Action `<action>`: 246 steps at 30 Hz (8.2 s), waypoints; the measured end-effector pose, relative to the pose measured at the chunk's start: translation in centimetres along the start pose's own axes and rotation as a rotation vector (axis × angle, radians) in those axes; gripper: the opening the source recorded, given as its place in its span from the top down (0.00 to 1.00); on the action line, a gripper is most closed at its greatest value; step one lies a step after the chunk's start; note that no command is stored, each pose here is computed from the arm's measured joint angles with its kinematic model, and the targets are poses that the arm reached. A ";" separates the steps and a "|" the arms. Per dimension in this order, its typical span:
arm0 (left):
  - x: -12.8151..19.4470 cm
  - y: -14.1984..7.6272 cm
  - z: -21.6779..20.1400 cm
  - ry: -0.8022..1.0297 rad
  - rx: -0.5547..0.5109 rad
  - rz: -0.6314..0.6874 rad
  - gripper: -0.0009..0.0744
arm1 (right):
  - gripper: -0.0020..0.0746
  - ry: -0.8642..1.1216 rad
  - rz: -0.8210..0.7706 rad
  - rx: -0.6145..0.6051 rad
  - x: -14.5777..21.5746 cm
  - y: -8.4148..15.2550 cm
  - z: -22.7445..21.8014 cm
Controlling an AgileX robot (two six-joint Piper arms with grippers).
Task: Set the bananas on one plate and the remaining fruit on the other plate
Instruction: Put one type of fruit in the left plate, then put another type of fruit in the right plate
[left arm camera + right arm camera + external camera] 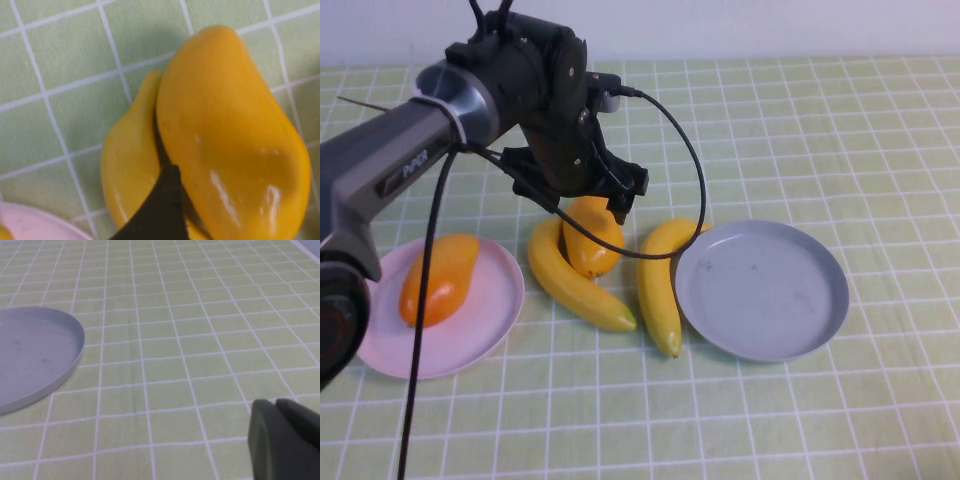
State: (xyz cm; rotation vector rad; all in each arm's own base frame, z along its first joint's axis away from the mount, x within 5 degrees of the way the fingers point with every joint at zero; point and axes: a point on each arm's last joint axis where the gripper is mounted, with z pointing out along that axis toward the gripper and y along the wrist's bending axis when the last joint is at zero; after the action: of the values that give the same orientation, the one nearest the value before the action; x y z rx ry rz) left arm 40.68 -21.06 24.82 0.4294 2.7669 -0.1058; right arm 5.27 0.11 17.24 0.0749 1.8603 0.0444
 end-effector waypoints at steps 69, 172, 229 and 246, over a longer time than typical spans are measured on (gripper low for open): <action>10.4 5.8 -3.6 0.161 -0.160 0.112 0.25 | 0.99 0.000 0.000 0.000 0.0 0.0 0.0; 38.8 9.3 -9.6 -1.273 -0.300 -0.121 0.99 | 0.99 0.000 0.000 0.000 0.0 0.0 0.0; 40.2 9.1 -6.6 -0.917 -0.231 -0.167 0.99 | 0.99 -0.196 0.552 -0.156 -2.1 0.9 -0.3; 40.2 9.1 -6.6 -0.917 -0.231 -0.167 0.99 | 0.99 0.271 0.362 -0.344 -11.8 4.2 -0.3</action>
State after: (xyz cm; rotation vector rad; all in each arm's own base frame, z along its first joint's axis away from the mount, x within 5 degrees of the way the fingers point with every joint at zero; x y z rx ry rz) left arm 5.25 -0.24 17.17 0.0484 1.8711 -0.0120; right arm 8.48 3.41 28.85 0.1716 2.0604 0.6506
